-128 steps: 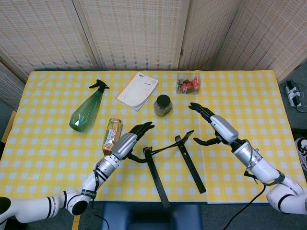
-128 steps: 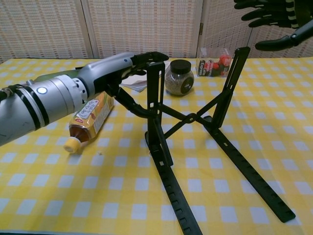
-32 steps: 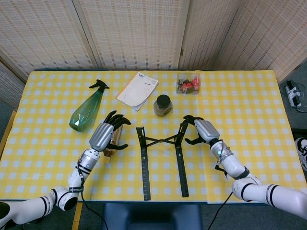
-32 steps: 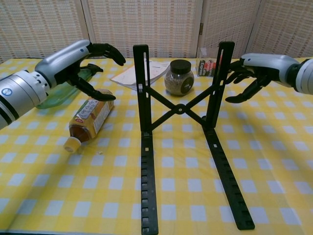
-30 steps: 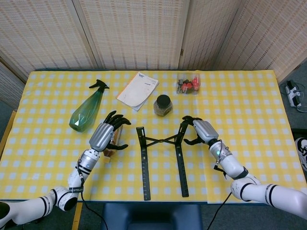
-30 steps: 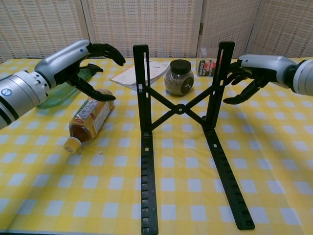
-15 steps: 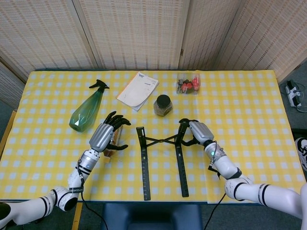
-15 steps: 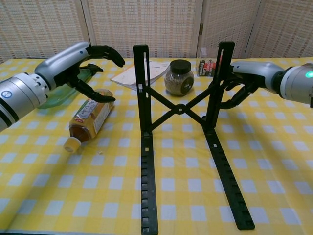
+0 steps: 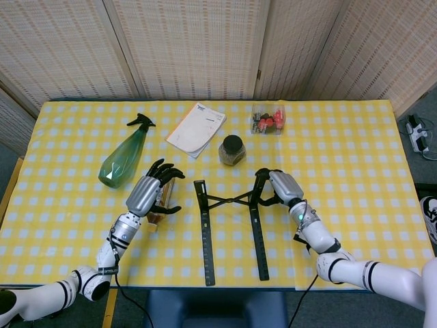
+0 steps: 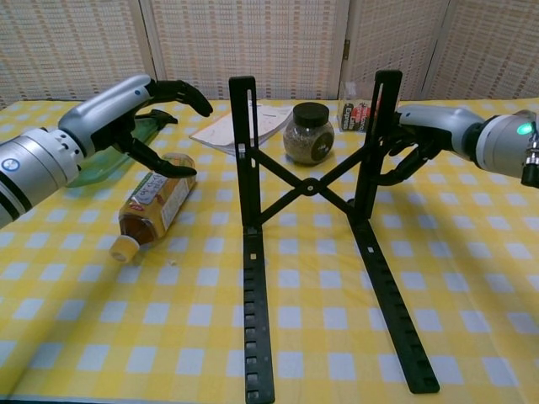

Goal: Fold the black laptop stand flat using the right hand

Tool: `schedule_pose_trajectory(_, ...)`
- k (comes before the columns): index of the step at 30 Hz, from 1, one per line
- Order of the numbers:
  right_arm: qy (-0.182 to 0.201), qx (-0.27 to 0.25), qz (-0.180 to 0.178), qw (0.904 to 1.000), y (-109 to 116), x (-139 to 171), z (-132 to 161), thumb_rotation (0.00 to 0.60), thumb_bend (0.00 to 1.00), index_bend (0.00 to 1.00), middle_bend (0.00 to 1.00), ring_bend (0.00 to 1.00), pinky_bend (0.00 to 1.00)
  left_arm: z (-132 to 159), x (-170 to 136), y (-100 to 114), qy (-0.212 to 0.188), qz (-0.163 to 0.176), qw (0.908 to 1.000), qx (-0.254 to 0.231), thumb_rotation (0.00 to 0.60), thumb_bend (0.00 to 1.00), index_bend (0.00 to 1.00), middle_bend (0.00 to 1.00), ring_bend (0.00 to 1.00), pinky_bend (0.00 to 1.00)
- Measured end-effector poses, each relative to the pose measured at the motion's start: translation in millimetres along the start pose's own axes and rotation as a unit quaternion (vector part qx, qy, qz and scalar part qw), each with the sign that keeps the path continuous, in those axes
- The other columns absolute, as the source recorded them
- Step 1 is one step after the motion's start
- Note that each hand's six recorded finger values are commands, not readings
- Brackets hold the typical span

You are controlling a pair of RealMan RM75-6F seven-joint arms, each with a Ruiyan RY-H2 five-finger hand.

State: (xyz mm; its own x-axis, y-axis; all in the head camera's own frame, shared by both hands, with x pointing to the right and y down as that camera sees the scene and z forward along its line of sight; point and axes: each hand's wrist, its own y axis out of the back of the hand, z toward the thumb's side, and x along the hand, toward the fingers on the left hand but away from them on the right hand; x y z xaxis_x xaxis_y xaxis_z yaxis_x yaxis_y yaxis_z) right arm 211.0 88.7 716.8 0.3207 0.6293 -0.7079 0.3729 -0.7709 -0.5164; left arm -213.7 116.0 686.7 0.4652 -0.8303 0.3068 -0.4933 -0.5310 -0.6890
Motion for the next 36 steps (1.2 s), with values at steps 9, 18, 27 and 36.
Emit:
schedule_pose_trajectory(9, -0.003, 0.003, -0.005, 1.0000, 0, 0, -1, 0.600, 0.33, 0.63, 0.30, 0.25, 0.17, -2, 0, -1, 0.001, 0.000, 1.0000, -0.002, 0.600, 0.13, 0.32, 0.29, 0.15, 0.00)
schedule_pose_trajectory(18, -0.005, 0.002, -0.010, 0.9999, 1, 3, -3, 0.600, 0.45, 0.68, 0.33, 0.27, 0.18, -1, 1, -2, 0.000, 0.000, 1.0000, -0.002, 0.600, 0.13, 0.32, 0.29, 0.15, 0.00)
schedule_pose_trajectory(27, -0.004, 0.003, -0.012, 0.9999, 0, 4, -3, 0.600, 0.48, 0.71, 0.34, 0.27, 0.18, -2, 0, -1, 0.002, 0.001, 1.0000, -0.001, 0.600, 0.13, 0.31, 0.29, 0.14, 0.00)
schedule_pose_trajectory(36, 0.007, 0.009, 0.001, 0.9999, -1, 14, -4, 0.600, 0.48, 0.34, 0.21, 0.22, 0.18, -6, -4, 7, 0.006, 0.007, 1.0000, 0.002, 0.600, 0.13, 0.28, 0.27, 0.12, 0.00)
